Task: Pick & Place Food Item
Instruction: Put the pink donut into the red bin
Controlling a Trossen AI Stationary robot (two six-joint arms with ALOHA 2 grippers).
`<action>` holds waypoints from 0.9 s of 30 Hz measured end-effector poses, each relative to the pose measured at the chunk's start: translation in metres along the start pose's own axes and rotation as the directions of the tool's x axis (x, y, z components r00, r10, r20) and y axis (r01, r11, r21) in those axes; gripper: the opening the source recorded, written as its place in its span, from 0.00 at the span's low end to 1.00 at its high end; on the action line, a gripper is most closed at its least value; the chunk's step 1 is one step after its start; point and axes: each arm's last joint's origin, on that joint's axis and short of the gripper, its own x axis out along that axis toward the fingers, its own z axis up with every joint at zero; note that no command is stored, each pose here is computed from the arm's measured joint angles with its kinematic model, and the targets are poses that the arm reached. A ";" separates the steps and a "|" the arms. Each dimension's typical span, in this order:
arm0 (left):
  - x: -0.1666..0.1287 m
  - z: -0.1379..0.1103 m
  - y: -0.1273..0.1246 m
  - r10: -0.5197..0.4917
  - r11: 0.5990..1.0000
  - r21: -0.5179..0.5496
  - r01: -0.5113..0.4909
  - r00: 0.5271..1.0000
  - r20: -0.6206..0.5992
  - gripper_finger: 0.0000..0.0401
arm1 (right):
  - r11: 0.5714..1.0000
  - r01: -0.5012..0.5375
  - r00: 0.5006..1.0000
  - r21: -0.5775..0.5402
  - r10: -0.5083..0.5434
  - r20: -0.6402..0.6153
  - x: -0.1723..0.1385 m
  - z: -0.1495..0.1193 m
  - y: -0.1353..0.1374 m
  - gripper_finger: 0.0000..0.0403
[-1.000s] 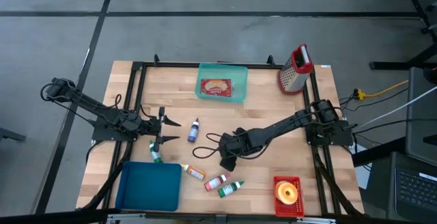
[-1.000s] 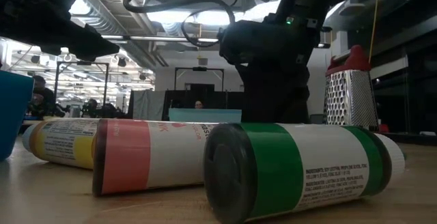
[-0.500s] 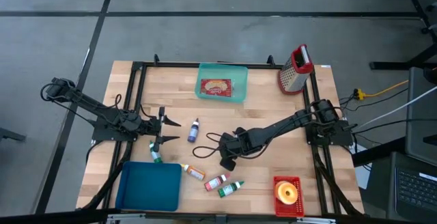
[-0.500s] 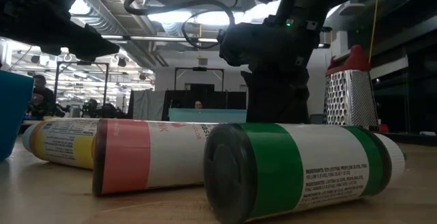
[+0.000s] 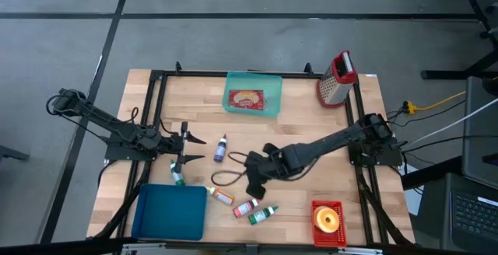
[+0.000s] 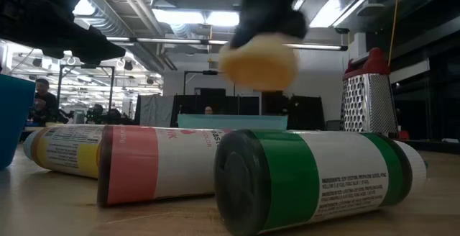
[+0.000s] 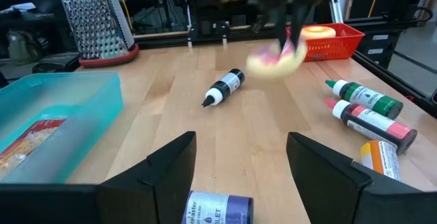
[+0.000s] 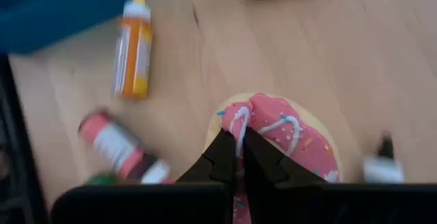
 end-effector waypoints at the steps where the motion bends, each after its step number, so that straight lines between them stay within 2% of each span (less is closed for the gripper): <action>1: 0.000 0.000 0.000 0.001 1.000 0.000 -0.001 1.000 -0.001 0.56 | 1.000 0.014 1.000 0.005 -0.014 -0.026 -0.008 -0.003 0.005 0.03; 6: 0.000 0.000 0.000 0.000 1.000 0.011 0.000 1.000 0.000 0.56 | 0.990 0.107 0.987 0.097 -0.094 -0.134 -0.054 -0.026 0.028 0.03; 10: 0.000 0.000 0.000 0.003 1.000 0.011 -0.003 1.000 0.000 0.56 | 0.954 0.187 0.977 0.235 -0.155 -0.148 -0.084 -0.055 0.048 0.03; 14: 0.000 0.000 0.000 0.006 1.000 0.010 -0.006 1.000 0.001 0.56 | 0.885 0.259 0.965 0.387 -0.217 -0.150 -0.101 -0.091 0.062 0.03; 20: 0.000 0.000 0.000 0.007 1.000 -0.001 -0.007 1.000 0.002 0.56 | 0.737 0.356 0.934 0.575 -0.306 -0.185 -0.120 -0.131 0.068 0.02; 27: 0.000 0.000 0.000 0.007 1.000 -0.004 -0.007 1.000 0.001 0.56 | 0.616 0.380 0.924 0.690 -0.291 -0.248 -0.120 -0.153 0.078 0.02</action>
